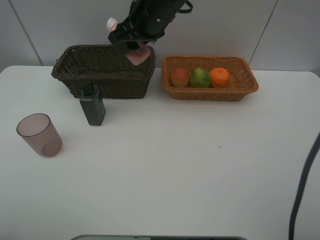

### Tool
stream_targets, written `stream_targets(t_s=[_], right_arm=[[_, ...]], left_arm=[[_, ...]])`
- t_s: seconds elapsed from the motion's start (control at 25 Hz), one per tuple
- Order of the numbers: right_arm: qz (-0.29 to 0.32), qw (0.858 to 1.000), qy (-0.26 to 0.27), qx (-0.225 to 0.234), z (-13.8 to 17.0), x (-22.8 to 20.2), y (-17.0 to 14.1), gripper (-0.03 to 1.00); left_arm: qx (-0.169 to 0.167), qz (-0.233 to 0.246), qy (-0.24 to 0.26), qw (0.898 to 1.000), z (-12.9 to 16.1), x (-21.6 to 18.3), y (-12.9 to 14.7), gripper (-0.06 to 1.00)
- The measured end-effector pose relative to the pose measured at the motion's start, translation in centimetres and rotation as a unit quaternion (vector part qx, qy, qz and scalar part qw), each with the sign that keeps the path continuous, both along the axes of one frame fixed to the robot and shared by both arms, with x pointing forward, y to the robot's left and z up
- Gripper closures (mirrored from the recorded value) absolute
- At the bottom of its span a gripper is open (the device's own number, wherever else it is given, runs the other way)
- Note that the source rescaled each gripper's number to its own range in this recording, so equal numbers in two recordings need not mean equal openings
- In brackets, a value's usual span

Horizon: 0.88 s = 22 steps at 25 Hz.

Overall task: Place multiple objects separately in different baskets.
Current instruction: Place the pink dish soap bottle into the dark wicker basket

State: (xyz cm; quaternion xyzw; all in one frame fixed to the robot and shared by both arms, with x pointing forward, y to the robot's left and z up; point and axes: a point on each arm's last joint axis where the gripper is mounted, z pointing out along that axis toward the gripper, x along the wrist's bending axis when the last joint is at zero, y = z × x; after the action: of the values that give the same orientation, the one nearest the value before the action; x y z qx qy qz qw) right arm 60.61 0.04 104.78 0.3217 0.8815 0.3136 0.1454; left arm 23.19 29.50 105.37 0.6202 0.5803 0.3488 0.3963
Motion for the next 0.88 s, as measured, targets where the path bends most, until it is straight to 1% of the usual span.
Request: stream_targets(t_s=[0.08, 0.2, 0.32, 0.52, 0.64, 0.88], right_arm=[[-0.023, 0.998, -0.035, 0.046, 0.6, 0.7, 0.5, 0.95], [-0.041, 0.991, -0.081, 0.097, 0.7, 1.8, 1.1, 0.96], [-0.048, 0.985, -0.113, 0.125, -0.4, 2.8, 1.8, 0.96], [-0.057, 0.977, -0.142, 0.147, -3.3, 4.3, 2.7, 0.96], [-0.068, 0.975, -0.141, 0.158, -5.5, 5.0, 3.2, 0.96], [-0.078, 0.976, -0.133, 0.157, -9.7, 5.8, 3.7, 0.96]], left_arm=[[0.000, 0.000, 0.000, 1.000, 0.0, 0.0, 0.0, -0.05], [0.000, 0.000, 0.000, 1.000, 0.0, 0.0, 0.0, -0.05], [0.000, 0.000, 0.000, 1.000, 0.0, 0.0, 0.0, -0.05], [0.000, 0.000, 0.000, 1.000, 0.0, 0.0, 0.0, -0.05], [0.000, 0.000, 0.000, 1.000, 0.0, 0.0, 0.0, -0.05], [0.000, 0.000, 0.000, 1.000, 0.0, 0.0, 0.0, -0.05]])
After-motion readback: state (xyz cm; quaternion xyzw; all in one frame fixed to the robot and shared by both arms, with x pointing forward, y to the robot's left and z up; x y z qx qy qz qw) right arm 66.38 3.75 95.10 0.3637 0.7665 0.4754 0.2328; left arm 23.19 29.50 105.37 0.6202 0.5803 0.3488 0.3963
